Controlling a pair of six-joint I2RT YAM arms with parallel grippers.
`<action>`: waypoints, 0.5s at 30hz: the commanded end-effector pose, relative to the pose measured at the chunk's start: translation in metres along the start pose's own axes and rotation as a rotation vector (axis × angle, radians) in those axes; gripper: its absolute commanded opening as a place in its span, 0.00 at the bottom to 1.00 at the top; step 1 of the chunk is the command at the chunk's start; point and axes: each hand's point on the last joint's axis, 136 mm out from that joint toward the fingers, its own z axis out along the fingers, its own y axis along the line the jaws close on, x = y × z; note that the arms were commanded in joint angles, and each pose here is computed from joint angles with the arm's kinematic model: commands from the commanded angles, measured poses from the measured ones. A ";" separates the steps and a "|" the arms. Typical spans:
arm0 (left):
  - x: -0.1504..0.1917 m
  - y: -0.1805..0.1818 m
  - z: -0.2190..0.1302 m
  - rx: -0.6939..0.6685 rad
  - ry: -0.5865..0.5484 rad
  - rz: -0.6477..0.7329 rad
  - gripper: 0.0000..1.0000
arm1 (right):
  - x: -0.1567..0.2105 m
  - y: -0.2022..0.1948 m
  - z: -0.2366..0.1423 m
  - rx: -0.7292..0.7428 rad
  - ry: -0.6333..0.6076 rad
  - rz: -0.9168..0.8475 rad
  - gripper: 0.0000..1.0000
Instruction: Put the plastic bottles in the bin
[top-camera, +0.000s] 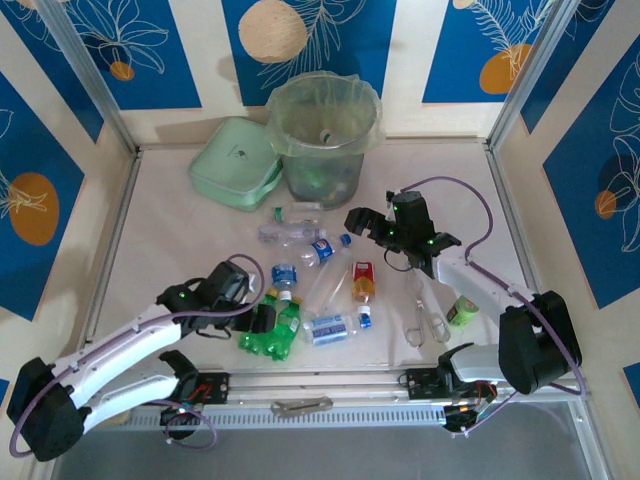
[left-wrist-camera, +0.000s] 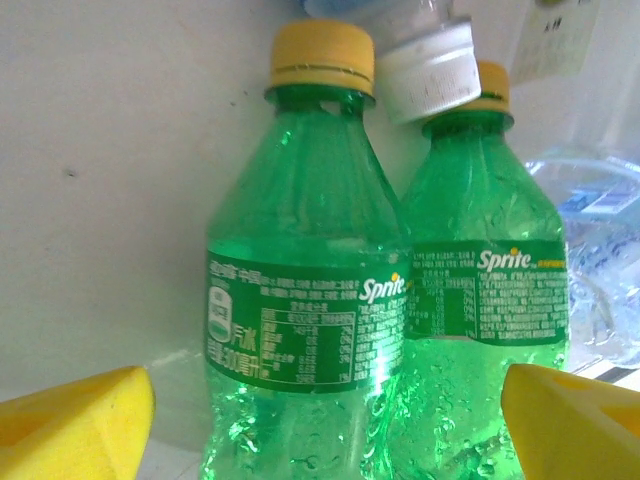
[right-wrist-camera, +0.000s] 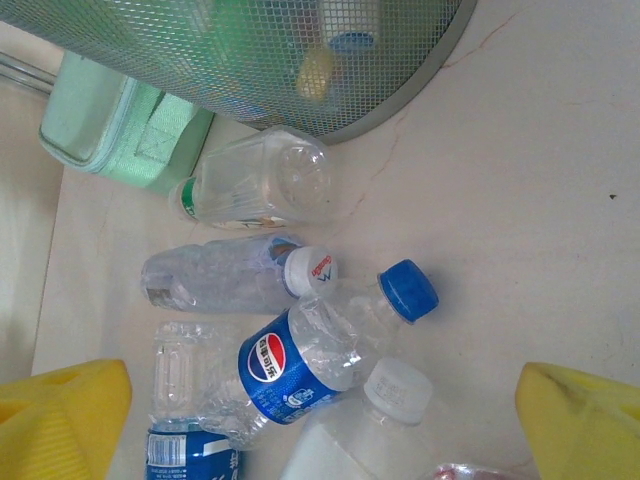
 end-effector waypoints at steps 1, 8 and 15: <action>0.009 0.009 0.007 -0.067 0.025 -0.006 0.88 | -0.002 0.006 -0.005 -0.013 -0.003 -0.012 0.99; 0.016 0.020 0.019 -0.169 0.062 0.039 0.85 | -0.002 0.006 -0.005 -0.006 0.002 -0.027 0.99; 0.013 0.029 0.026 -0.245 0.062 0.041 0.80 | 0.001 0.005 -0.004 -0.011 0.009 -0.016 0.99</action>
